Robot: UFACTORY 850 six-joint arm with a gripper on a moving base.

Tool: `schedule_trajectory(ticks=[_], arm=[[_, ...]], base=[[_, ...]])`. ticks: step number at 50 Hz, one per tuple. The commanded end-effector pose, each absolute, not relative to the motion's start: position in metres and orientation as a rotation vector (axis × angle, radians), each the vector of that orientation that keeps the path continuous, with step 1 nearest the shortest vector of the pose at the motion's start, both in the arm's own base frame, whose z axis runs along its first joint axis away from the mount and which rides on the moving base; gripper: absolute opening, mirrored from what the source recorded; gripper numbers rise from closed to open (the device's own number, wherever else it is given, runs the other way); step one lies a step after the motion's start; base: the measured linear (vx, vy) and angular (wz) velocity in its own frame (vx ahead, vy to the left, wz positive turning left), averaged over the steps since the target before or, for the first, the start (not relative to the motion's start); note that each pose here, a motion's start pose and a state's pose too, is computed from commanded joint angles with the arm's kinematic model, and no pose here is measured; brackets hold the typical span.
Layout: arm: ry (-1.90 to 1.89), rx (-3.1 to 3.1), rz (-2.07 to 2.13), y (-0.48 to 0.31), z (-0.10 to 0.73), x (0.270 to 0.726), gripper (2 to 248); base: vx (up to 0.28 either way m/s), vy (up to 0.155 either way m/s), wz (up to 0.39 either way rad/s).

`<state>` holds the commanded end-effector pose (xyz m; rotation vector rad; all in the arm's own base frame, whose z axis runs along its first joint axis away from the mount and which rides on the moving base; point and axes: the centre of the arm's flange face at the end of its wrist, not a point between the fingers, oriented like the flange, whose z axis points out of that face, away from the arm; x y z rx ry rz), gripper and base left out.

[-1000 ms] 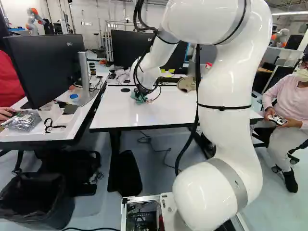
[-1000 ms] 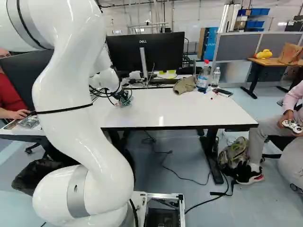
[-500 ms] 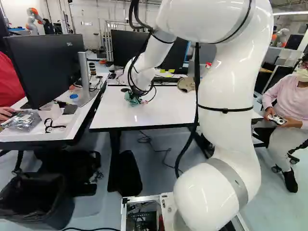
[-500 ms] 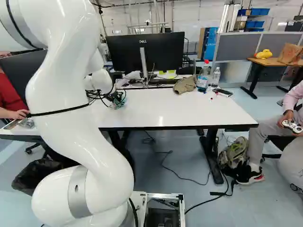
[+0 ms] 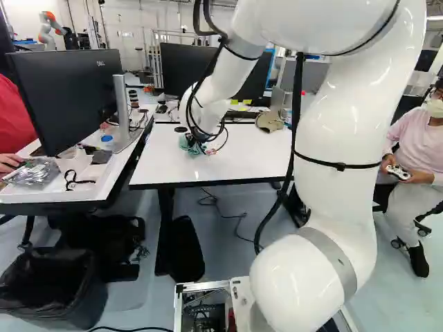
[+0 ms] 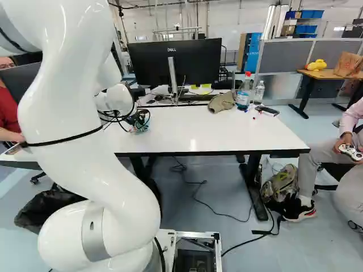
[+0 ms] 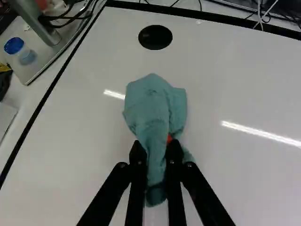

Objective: Clean the table with the green towel

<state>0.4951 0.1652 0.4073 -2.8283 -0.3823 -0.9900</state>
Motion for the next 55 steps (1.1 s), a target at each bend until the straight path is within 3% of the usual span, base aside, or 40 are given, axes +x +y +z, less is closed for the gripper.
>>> schedule_trajectory(ticks=[55], arm=[[-0.136,-2.903,-1.017,0.076,0.407,0.513,48]], base=[[0.000,0.000,0.000]])
